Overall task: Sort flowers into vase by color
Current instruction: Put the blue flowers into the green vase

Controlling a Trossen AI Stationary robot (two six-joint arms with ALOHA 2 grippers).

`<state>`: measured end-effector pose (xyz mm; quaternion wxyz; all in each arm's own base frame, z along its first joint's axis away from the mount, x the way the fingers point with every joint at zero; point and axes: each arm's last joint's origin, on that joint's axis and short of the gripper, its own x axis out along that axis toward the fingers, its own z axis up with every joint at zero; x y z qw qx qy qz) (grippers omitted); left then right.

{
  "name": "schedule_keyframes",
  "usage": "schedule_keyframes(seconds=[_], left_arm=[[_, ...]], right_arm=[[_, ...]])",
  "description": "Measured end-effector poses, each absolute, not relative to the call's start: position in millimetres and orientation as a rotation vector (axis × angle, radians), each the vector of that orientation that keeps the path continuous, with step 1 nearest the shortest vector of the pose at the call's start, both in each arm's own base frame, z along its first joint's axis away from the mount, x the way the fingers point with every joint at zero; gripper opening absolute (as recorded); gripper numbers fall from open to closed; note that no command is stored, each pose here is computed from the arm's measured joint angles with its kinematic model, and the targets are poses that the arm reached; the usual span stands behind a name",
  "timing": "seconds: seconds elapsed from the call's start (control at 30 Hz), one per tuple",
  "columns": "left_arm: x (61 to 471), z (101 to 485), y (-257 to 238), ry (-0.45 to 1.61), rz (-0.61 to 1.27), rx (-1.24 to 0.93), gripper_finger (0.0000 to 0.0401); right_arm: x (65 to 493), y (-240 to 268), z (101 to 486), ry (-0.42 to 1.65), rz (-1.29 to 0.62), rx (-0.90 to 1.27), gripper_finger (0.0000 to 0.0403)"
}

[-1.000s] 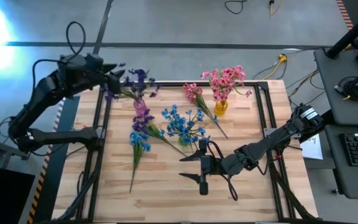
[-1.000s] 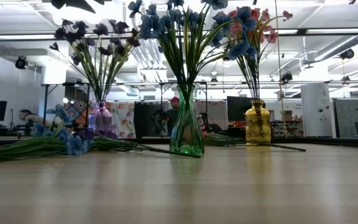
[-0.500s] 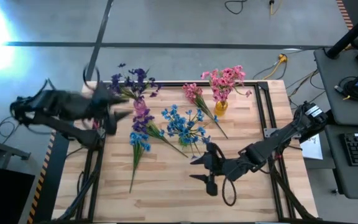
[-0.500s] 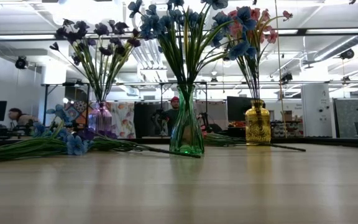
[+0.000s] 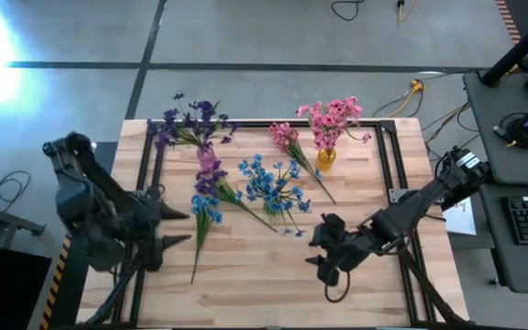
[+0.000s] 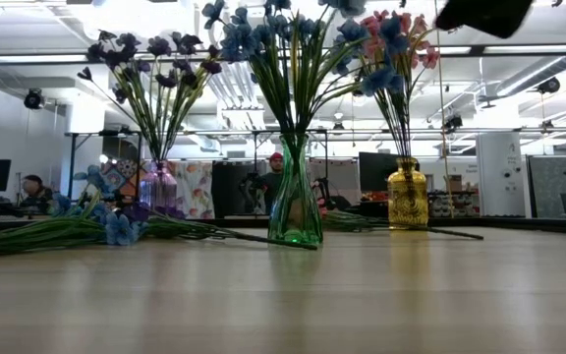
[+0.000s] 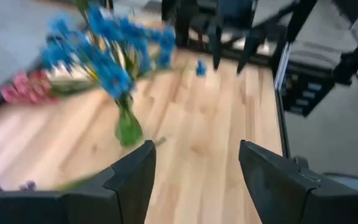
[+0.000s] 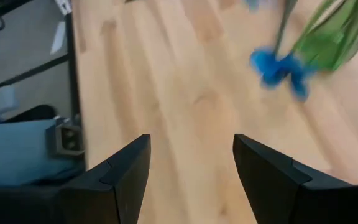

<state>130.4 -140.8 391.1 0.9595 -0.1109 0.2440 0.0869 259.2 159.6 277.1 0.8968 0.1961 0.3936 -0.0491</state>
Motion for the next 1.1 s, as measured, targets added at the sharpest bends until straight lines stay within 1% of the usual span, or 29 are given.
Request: schedule_keyframes(seconds=[0.17, 0.4, 0.5, 0.67, 0.8, 0.97, 1.1], left_arm=[[144, 366, -164, 0.67, 0.178, -0.218, 0.0217], [154, 329, -182, 0.898, 0.37, -0.334, 0.0217], [157, 318, -190, 0.964, 0.427, -0.368, 0.0217], [165, 304, -199, 0.992, 0.502, -0.422, 0.0217], [167, 292, -201, 0.974, 0.587, -0.496, 0.0217], [166, 263, -200, 0.97, 0.718, -0.593, 0.0217], [166, 240, -198, 0.971, 0.764, -0.649, 0.0217]], right_arm=[[254, 169, 273, 0.852, -0.1, 0.468, 0.0221], [251, 173, 268, 0.891, -0.126, 0.477, 0.0221], [249, 172, 267, 0.903, -0.135, 0.466, 0.0221], [249, 172, 265, 0.918, -0.146, 0.451, 0.0221], [248, 178, 260, 0.931, -0.14, 0.426, 0.0221], [243, 190, 250, 0.962, -0.115, 0.382, 0.0221], [241, 200, 245, 0.966, -0.092, 0.377, 0.0221]])
